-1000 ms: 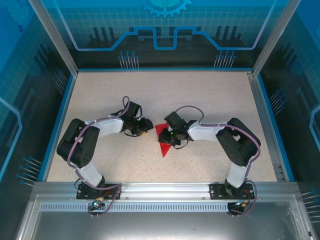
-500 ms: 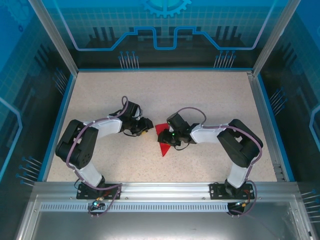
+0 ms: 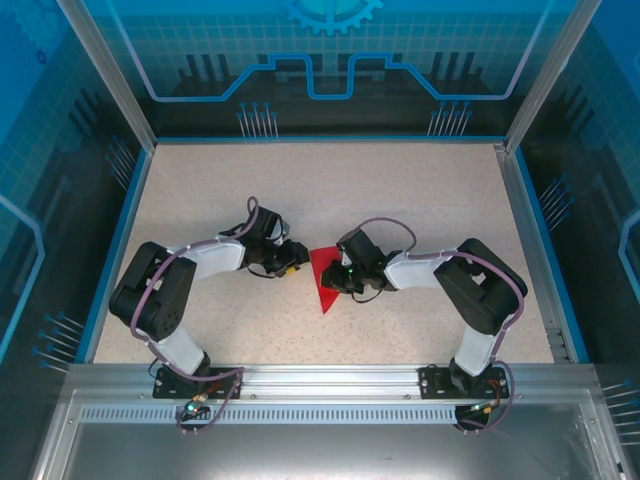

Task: Fold a paper plane with a square sheet of paper (pick it up from the middle)
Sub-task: Third fold the triangle at the center of the table.

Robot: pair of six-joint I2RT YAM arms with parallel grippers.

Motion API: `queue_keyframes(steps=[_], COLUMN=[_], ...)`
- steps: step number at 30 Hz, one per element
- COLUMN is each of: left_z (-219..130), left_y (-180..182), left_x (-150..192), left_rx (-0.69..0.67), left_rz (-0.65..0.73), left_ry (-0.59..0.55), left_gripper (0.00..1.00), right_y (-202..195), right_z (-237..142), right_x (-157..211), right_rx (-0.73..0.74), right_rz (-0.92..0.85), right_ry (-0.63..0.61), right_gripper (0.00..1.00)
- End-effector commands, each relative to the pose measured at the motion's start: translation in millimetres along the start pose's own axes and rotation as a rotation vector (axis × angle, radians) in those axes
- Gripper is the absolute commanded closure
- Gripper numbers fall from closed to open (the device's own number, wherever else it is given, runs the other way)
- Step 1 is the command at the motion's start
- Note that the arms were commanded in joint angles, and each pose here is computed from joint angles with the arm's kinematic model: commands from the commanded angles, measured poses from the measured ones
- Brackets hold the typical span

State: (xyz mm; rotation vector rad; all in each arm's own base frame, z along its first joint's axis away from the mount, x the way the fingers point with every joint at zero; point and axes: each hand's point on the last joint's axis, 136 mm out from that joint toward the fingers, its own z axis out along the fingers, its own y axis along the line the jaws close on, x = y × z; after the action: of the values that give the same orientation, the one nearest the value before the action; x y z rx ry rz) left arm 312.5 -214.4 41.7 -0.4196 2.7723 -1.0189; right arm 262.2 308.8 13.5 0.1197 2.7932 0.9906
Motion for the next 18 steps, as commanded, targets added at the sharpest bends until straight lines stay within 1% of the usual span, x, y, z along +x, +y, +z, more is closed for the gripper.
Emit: queue_keyframes(steps=[1,3,4,5,6,7,10,15,18], left_z=[-5.1,-6.1,-6.6,-6.7,-6.5,-6.1,-5.1,-5.1,-5.0], left_y=[-12.6,-15.6,-17.0,-17.4,-17.9,-17.8,-17.4,-19.8,-21.1], left_x=[12.5,17.3,20.0,21.8,24.4,26.4,29.0,32.4,34.7], left_rx=[0.052,0.063,0.067,0.068,0.068,0.067,0.065,0.081,0.090], left_rz=[0.020,0.029,0.034,0.038,0.042,0.046,0.049,0.054,0.055], left_ry=[0.026,0.033,0.037,0.039,0.043,0.047,0.052,0.065,0.070], left_gripper=[0.59,0.60,0.60,0.60,0.60,0.60,0.60,0.61,0.64], right_y=[-28.8,-30.6,-29.9,-29.6,-28.9,-27.2,-25.9,-22.3,-19.0], right_z=[1.0,0.8,0.9,1.4,2.0,1.8,1.6,-0.2,-2.7], right_x=[18.4,19.3,18.8,19.0,19.4,18.5,17.3,17.0,15.4], right_rx=[0.087,0.090,0.088,0.084,0.080,0.074,0.069,0.034,0.016], right_rz=[0.023,0.023,0.021,0.019,0.018,0.018,0.020,0.009,0.000], right_ry=[0.056,0.059,0.058,0.060,0.063,0.061,0.060,0.057,0.053], right_gripper=[0.85,0.87,0.85,0.80,0.73,0.68,0.64,0.63,0.69])
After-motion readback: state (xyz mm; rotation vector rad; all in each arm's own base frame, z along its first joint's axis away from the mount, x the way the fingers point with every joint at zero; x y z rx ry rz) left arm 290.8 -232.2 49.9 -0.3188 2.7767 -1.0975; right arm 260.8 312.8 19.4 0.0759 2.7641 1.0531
